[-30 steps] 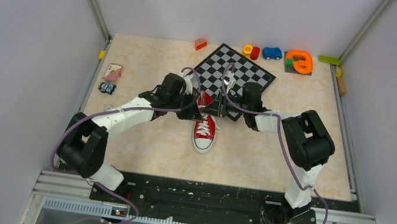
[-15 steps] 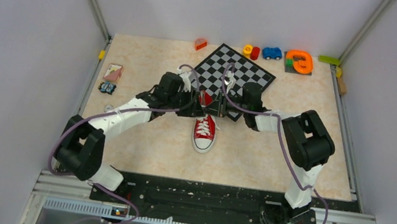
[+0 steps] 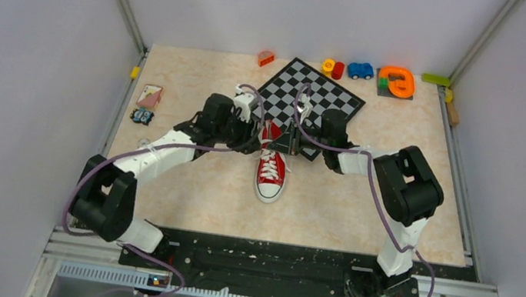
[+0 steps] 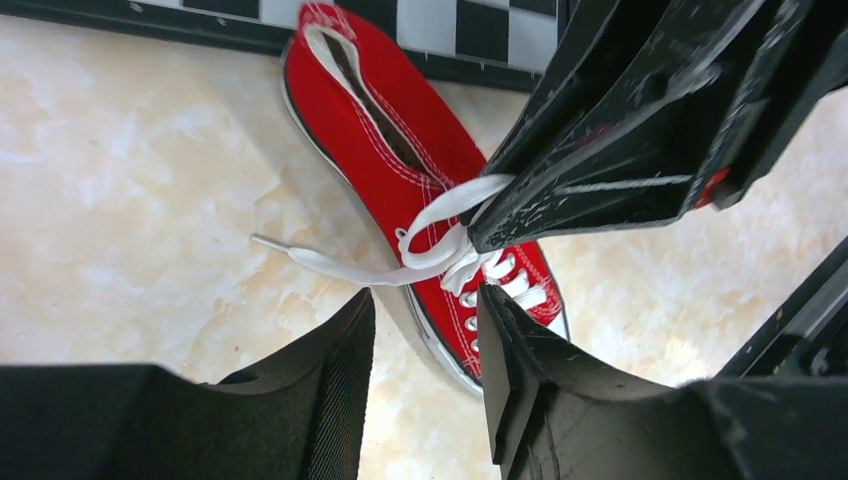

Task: Tie the shoes
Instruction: Wrap the shoelace around the shoelace.

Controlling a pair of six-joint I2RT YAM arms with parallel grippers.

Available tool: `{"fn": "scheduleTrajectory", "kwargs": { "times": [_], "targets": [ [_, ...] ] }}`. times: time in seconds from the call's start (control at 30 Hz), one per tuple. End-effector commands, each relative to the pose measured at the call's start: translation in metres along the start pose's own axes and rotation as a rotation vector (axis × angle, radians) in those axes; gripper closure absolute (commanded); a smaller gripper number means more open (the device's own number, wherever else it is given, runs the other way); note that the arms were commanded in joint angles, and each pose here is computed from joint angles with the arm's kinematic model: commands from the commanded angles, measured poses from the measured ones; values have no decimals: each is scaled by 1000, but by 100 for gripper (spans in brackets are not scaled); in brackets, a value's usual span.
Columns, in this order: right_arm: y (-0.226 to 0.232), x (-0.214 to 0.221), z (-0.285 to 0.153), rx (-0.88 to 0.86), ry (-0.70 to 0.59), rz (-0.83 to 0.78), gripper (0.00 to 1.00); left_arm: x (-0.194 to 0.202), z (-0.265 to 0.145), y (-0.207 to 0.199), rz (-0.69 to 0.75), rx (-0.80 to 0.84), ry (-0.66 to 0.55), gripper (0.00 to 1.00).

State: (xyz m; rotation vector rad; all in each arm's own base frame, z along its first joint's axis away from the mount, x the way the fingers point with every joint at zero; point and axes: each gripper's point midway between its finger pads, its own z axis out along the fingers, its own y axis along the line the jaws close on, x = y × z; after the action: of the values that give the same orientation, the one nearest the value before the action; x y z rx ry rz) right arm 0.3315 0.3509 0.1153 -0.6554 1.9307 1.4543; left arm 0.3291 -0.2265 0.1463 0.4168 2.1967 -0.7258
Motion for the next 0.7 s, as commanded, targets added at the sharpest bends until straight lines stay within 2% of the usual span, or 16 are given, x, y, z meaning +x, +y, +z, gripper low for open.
{"fn": "scheduleTrajectory", "kwargs": {
  "times": [0.0, 0.17, 0.5, 0.67],
  "targets": [
    [21, -20, -3, -43, -47, -86, 85, 2, 12, -8, 119, 100, 39, 54],
    [21, -20, -3, -42, -46, -85, 85, 2, 21, 1, 81, 62, 39, 58],
    [20, -19, -3, -42, -46, -83, 85, -7, 23, 3, 48, 93, 1, 64],
    [20, -20, -2, -44, -46, -85, 85, -9, 27, 13, 8, 65, 31, 65]
  ]
}}
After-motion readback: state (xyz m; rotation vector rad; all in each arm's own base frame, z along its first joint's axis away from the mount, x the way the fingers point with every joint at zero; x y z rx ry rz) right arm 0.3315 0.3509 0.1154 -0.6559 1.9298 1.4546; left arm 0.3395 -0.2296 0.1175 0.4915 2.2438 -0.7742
